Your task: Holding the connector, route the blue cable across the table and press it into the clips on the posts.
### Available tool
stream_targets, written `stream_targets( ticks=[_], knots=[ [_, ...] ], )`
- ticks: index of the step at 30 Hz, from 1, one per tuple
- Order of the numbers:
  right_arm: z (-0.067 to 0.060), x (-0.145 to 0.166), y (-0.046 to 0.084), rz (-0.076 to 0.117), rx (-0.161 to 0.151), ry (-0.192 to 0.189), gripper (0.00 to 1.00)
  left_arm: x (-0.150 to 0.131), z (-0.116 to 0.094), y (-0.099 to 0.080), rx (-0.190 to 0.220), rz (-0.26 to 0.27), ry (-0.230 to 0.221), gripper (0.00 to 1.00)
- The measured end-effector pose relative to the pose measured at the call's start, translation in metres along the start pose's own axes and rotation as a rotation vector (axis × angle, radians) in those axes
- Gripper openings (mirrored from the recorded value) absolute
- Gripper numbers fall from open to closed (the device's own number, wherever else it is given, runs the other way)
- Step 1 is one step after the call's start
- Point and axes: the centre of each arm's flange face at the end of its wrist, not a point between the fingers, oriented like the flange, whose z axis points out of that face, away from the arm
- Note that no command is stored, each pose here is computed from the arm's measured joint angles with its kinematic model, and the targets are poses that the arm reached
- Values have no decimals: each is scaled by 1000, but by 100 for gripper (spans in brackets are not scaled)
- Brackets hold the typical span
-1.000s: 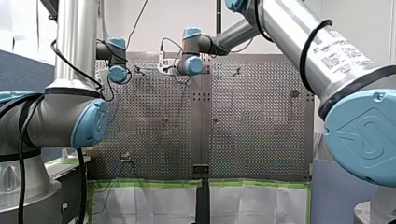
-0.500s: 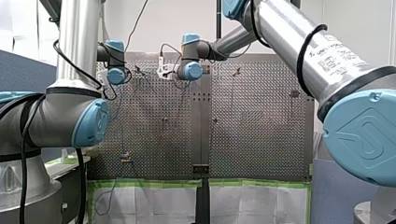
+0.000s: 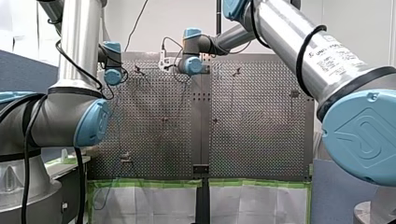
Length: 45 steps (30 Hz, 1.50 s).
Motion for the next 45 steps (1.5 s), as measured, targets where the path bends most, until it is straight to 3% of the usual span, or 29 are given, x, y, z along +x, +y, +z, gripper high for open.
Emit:
stream_targets(
  ticks=[8,18,19,20,24,26,27,28,29,30,31,41,45],
  knots=[
    [1,-1,11,-1,-23,-3,0,8,5,4,15,-6,16,0],
    [1,-2,11,-2,-14,-6,0,13,5,9,-6,2,22,0],
    [1,-2,11,-2,-13,-6,0,14,5,9,-11,3,23,21],
    [1,-2,10,-1,-12,-9,0,14,4,9,-19,3,27,36],
    [-1,-4,7,-1,-12,-26,0,17,0,9,-42,-4,49,45],
    [-3,-5,7,-1,-20,-38,0,18,-2,9,-51,-6,63,63],
    [-4,-5,6,-1,-25,-44,0,19,-3,9,-56,-4,70,63],
    [-4,-6,6,-1,-29,-49,0,19,-4,10,-62,0,78,73],
    [-5,-6,6,-1,-36,-55,0,20,-6,10,-72,7,87,88],
    [-5,-7,6,-1,-40,-59,0,20,-8,11,-80,13,93,88],
    [-6,-7,6,-1,-44,-61,0,21,-10,11,-88,18,100,98],
    [-11,-9,-10,-3,-61,-84,0,5,-45,9,-174,33,150,100],
    [-12,-9,-14,-3,-60,-85,0,1,-61,8,-178,31,180,100]
  ],
)
